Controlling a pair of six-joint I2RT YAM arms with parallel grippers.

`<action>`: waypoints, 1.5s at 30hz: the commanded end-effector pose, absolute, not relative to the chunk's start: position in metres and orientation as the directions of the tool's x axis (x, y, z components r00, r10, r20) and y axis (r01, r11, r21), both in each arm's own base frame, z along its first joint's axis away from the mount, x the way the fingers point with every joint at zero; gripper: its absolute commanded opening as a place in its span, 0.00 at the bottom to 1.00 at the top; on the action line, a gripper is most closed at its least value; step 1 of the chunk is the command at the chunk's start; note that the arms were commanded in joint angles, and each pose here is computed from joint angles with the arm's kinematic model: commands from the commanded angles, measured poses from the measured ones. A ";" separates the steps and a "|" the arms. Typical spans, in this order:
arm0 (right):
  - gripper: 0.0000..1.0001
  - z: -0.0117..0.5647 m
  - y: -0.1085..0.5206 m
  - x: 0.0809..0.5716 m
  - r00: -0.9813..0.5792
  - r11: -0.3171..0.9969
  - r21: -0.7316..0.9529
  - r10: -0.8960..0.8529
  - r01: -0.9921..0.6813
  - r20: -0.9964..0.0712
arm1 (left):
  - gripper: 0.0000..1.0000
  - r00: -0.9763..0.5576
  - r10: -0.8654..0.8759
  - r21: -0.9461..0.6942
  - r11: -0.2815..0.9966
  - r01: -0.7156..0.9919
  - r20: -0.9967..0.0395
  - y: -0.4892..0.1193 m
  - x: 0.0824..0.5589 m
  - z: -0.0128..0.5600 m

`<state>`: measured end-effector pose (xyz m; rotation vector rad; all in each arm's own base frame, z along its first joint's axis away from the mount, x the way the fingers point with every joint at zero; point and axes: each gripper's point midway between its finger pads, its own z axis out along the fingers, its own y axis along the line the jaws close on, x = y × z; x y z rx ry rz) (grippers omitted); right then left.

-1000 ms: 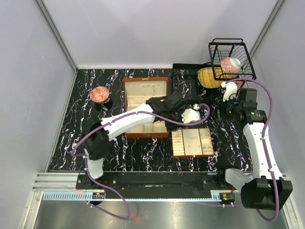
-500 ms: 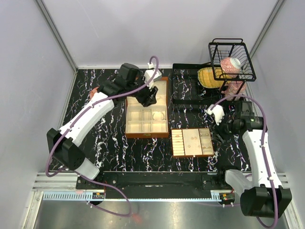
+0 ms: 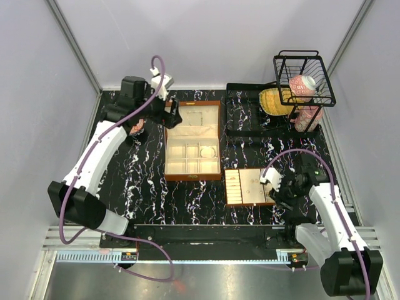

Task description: Organize the mixed jewelry

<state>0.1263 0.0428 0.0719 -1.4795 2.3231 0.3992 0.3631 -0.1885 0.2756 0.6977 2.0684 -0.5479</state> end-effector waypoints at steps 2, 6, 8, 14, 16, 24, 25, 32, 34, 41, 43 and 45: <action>0.43 0.068 0.049 0.130 -0.265 0.295 -0.002 -0.861 -0.956 -0.433 | 0.96 -0.460 0.172 -0.157 0.790 0.592 -0.871 -0.165 0.376 0.294; 0.39 0.058 0.050 0.131 -0.228 0.250 -0.001 -0.887 -0.968 -0.402 | 0.96 -0.474 0.147 -0.175 0.803 0.569 -0.868 -0.154 0.382 0.294; 0.39 0.055 0.052 0.134 -0.199 0.225 -0.020 -0.895 -0.974 -0.399 | 0.96 -0.475 0.138 -0.179 0.808 0.562 -0.869 -0.149 0.383 0.294; 0.38 0.049 0.055 0.145 -0.160 0.196 -0.055 -0.908 -0.979 -0.387 | 0.97 -0.483 0.134 -0.188 0.807 0.561 -0.865 -0.142 0.381 0.290; 0.38 0.047 0.057 0.147 -0.158 0.191 -0.050 -0.912 -0.980 -0.379 | 0.97 -0.491 0.136 -0.194 0.804 0.563 -0.860 -0.141 0.381 0.285; 0.31 0.034 0.062 0.146 -0.149 0.168 -0.022 -0.924 -0.986 -0.352 | 0.97 -0.510 0.129 -0.218 0.796 0.565 -0.851 -0.136 0.383 0.278; 0.29 0.032 0.062 0.146 -0.150 0.168 -0.022 -0.925 -0.985 -0.348 | 0.97 -0.514 0.126 -0.221 0.797 0.562 -0.848 -0.134 0.384 0.276; 0.23 0.025 0.060 0.141 -0.130 0.148 -0.030 -0.936 -0.989 -0.326 | 0.97 -0.532 0.116 -0.242 0.795 0.555 -0.839 -0.130 0.385 0.268; 0.22 0.021 0.058 0.140 -0.128 0.146 -0.032 -0.939 -0.989 -0.319 | 0.97 -0.538 0.111 -0.249 0.796 0.552 -0.836 -0.129 0.386 0.266; 0.24 0.015 0.057 0.144 -0.127 0.150 -0.050 -0.942 -0.987 -0.311 | 0.97 -0.545 0.098 -0.267 0.791 0.551 -0.833 -0.128 0.385 0.264; 0.24 0.012 0.056 0.143 -0.122 0.144 -0.050 -0.944 -0.988 -0.307 | 0.97 -0.546 0.095 -0.269 0.792 0.549 -0.833 -0.127 0.386 0.264; 0.24 0.010 0.055 0.142 -0.123 0.143 -0.047 -0.946 -0.989 -0.300 | 0.97 -0.546 0.095 -0.270 0.791 0.549 -0.833 -0.127 0.386 0.264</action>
